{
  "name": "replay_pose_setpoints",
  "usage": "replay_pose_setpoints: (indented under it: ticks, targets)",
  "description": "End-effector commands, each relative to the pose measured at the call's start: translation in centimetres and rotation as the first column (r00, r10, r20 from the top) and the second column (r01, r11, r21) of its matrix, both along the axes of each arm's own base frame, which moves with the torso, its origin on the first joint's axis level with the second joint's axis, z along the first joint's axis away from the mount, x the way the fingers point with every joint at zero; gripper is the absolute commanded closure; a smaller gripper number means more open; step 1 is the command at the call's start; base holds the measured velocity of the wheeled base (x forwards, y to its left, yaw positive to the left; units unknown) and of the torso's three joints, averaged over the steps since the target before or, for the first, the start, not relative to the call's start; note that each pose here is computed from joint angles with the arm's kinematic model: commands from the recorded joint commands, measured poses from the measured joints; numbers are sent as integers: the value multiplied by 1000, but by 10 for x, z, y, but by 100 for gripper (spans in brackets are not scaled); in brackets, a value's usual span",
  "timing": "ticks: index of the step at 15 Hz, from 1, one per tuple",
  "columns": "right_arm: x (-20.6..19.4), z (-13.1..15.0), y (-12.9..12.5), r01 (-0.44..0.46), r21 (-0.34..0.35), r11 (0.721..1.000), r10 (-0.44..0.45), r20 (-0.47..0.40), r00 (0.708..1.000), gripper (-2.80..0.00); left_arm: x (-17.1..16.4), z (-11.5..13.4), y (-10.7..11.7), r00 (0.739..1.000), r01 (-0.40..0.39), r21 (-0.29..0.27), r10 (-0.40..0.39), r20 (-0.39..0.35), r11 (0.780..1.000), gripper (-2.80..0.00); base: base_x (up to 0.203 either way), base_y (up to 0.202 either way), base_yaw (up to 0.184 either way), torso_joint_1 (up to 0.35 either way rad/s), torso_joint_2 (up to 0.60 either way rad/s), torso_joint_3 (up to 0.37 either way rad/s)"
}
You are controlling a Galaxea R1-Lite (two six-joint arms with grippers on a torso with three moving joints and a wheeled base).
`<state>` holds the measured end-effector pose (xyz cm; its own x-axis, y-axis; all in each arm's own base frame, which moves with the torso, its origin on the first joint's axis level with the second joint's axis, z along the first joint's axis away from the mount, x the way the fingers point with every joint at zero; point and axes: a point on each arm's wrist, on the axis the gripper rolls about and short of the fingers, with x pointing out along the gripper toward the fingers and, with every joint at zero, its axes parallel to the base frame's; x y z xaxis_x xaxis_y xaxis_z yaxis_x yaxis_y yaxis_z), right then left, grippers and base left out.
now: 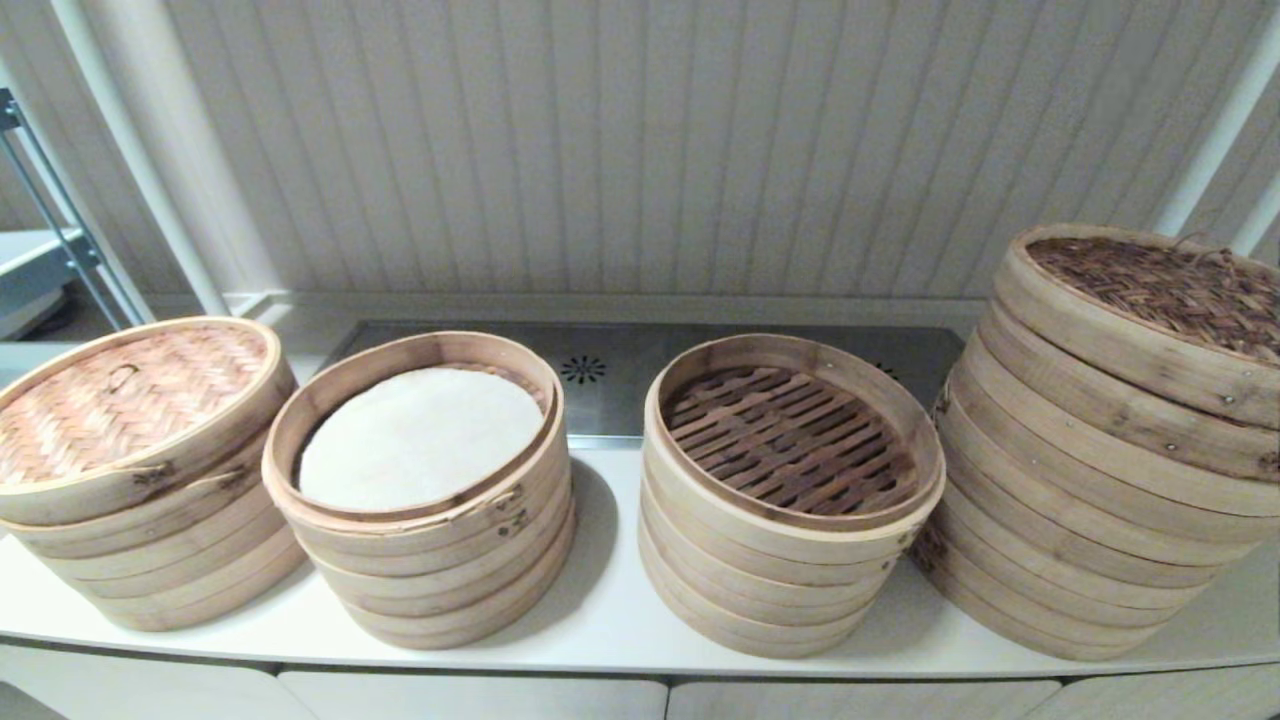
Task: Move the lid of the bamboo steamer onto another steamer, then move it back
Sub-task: Pick up the steamer
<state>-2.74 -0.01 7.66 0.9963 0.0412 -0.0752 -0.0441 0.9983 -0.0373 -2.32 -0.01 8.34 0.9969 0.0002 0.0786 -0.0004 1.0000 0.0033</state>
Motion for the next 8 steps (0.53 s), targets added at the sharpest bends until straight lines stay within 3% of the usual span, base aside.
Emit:
replay_pose_setpoints:
  ticks: [1,8]
  targets:
    - [0,0,0,-2,-1,1000,2,1,1000,0,2,-8,0,1000,-1,0,1,-31,1000,0,0,0,0,0,0,0]
    - [0,1,0,-4,-11,1000,4,7,1000,0,2,-8,0,999,2,3,-1,-33,1000,0,0,0,0,0,0,0]
